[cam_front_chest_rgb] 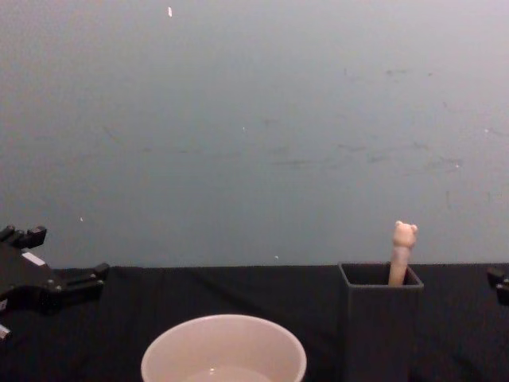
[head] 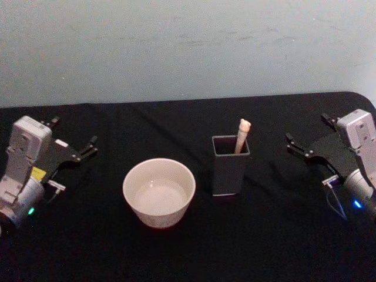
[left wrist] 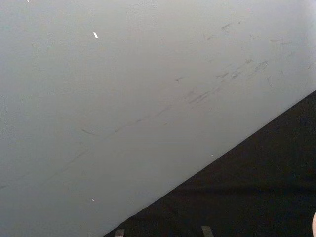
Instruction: Pick up the stirring spoon with one hand, stir inside the cup, then place it back in its original position.
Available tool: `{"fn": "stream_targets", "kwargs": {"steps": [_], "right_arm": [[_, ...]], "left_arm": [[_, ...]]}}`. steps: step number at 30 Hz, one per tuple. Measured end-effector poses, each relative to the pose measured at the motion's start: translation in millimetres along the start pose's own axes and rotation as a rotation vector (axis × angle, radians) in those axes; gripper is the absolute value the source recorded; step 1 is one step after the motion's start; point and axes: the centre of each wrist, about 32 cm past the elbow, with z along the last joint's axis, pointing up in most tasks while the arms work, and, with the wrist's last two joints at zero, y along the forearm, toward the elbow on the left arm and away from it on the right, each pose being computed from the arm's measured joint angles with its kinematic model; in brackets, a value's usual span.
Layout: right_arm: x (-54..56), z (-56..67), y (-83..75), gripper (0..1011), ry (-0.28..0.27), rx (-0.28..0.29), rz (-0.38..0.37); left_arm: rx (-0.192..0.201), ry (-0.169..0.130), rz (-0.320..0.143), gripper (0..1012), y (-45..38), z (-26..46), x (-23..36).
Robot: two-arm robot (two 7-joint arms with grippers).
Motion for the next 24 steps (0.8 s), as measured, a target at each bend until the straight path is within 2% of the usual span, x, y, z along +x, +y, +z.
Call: {"fn": "stream_targets", "kwargs": {"steps": [24], "right_arm": [[0.0, 0.0, 0.0, 1002, 0.000, 0.000, 0.000]], "left_arm": [[0.000, 0.000, 0.000, 1001, 0.0, 0.0, 0.0]]}}
